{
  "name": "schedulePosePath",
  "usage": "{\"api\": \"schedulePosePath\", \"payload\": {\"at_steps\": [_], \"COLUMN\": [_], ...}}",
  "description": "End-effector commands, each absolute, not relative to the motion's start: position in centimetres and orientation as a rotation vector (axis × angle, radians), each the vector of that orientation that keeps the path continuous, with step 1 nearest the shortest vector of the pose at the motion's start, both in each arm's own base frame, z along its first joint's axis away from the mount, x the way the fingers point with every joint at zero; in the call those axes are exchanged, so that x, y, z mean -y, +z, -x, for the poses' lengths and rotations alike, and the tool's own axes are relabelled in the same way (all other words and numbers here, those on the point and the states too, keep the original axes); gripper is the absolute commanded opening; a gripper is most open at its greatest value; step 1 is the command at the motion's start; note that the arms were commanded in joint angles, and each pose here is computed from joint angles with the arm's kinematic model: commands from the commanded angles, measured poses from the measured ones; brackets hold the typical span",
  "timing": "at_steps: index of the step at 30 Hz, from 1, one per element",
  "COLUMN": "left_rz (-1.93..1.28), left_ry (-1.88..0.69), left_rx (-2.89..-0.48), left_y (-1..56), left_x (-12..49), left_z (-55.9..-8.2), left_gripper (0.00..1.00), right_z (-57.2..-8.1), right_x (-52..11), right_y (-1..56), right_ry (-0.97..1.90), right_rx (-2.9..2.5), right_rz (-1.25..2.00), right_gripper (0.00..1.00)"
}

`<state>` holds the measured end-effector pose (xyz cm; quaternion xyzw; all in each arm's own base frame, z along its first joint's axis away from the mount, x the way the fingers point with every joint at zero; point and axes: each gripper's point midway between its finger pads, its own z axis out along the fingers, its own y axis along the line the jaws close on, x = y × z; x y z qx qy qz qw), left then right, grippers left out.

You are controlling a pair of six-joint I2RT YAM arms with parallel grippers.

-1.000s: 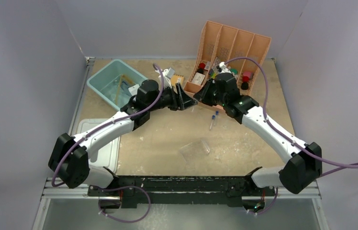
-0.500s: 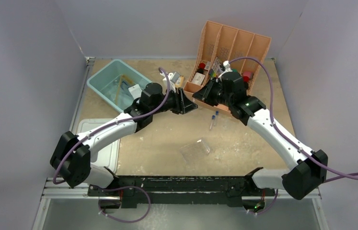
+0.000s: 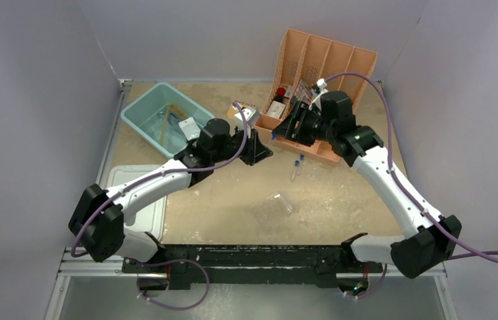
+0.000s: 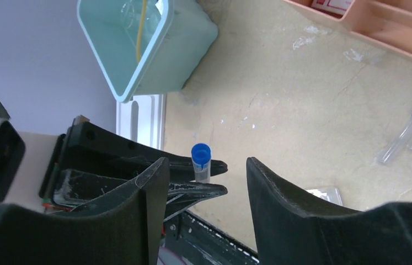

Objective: Organize the chemistry lab equipment

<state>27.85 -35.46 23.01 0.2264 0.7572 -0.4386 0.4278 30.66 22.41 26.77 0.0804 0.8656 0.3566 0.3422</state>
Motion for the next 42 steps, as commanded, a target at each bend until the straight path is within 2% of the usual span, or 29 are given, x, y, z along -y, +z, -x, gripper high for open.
{"api": "schedulePosePath", "payload": {"at_steps": [1, 11, 16, 25, 35, 42], "left_rz": [-0.788, -1.038, -1.096, -1.139, -1.141, -1.107], "left_ry": [-1.002, -0.945, -0.919, -0.902, -0.892, -0.9], "left_rx": [-1.667, -1.549, -1.525, -1.517, -1.531, -1.557], "left_y": [26.2, 25.7, 25.3, 24.8, 24.4, 24.1], "left_x": [34.9, 35.3, 35.3, 35.0, 34.6, 34.6], "left_z": [-27.2, -26.2, -26.1, -25.7, -25.5, -25.7], "left_gripper": [0.0, 0.0, 0.0, 0.0, 0.0, 0.0], "right_z": [-29.1, -27.0, -27.2, -26.9, -26.6, -26.4], "right_x": [-22.1, -24.2, -24.0, -24.5, -25.3, -24.9], "right_y": [29.0, 28.8, 28.6, 28.0, 27.2, 26.8], "right_ry": [0.948, 1.136, 1.119, 1.152, 1.228, 1.196], "right_rx": [-2.297, -2.38, -2.392, -2.436, -2.463, -2.465], "right_rz": [-0.036, 0.087, 0.074, 0.08, 0.116, 0.15], "right_gripper": [0.56, 0.58, 0.45, 0.32, 0.37, 0.18]}}
